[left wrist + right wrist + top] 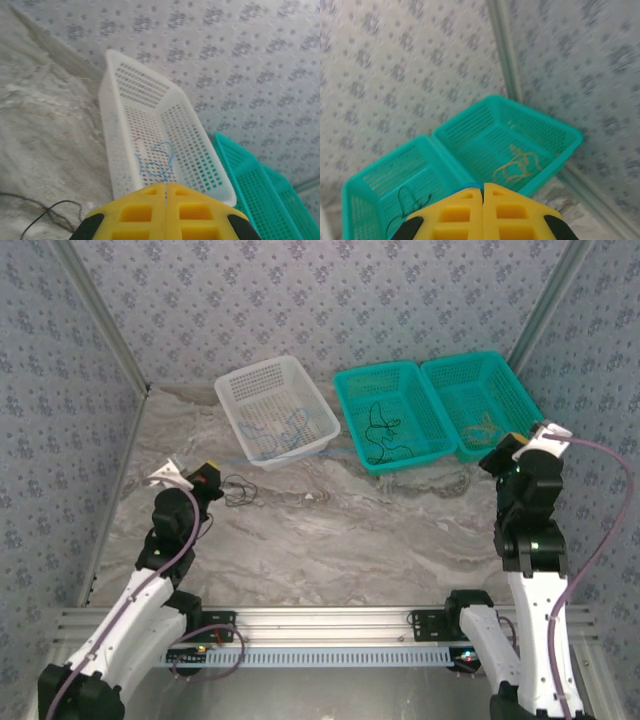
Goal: Untangle the cables
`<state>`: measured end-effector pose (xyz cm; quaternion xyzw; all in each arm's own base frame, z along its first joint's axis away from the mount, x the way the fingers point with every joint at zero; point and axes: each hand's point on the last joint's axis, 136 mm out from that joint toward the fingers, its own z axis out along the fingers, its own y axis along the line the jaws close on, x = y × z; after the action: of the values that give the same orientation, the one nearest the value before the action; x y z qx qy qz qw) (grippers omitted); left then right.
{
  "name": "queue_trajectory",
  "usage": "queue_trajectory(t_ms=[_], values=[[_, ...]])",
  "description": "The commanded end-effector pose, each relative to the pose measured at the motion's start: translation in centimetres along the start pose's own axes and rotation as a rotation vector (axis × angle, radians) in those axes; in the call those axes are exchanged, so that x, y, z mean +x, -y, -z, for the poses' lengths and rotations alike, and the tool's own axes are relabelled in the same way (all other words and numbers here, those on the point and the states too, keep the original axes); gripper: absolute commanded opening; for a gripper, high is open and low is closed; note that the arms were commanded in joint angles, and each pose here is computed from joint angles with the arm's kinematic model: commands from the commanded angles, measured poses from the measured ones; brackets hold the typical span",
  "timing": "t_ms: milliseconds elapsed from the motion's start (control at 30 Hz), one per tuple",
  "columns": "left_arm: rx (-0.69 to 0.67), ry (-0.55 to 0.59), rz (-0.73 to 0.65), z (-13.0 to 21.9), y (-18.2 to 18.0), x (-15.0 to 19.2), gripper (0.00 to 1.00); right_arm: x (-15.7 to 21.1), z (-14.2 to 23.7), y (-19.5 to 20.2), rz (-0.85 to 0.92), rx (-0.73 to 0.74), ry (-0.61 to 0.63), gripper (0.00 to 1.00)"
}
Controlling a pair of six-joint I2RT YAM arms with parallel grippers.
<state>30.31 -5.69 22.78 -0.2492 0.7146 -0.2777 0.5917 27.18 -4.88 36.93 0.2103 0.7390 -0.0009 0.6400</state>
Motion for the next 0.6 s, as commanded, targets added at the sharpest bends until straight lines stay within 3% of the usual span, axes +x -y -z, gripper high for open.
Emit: queue_trajectory(t_ms=[0,133,233,367,567], values=[[-0.131,-0.029,0.055,-0.2,-2.2,0.0,0.0,-1.4,-0.7,-5.5,-0.071,-0.281,0.017,0.0],[0.001,-0.097,0.038,-2.2,2.4,-0.8,0.0,-0.7,-1.0,-12.7,-0.045,-0.584,-0.072,0.0],[0.099,-0.105,0.029,-3.7,5.8,-2.0,0.0,0.0,0.1,-18.4,0.08,-0.752,-0.087,0.0],[0.15,-0.074,0.005,-5.6,8.5,-4.0,0.0,1.1,1.4,-24.7,0.236,-0.904,-0.089,0.0],[0.182,-0.075,-0.054,-8.8,11.5,-5.5,0.0,3.6,-1.0,-31.1,0.297,-0.988,-0.165,0.0]])
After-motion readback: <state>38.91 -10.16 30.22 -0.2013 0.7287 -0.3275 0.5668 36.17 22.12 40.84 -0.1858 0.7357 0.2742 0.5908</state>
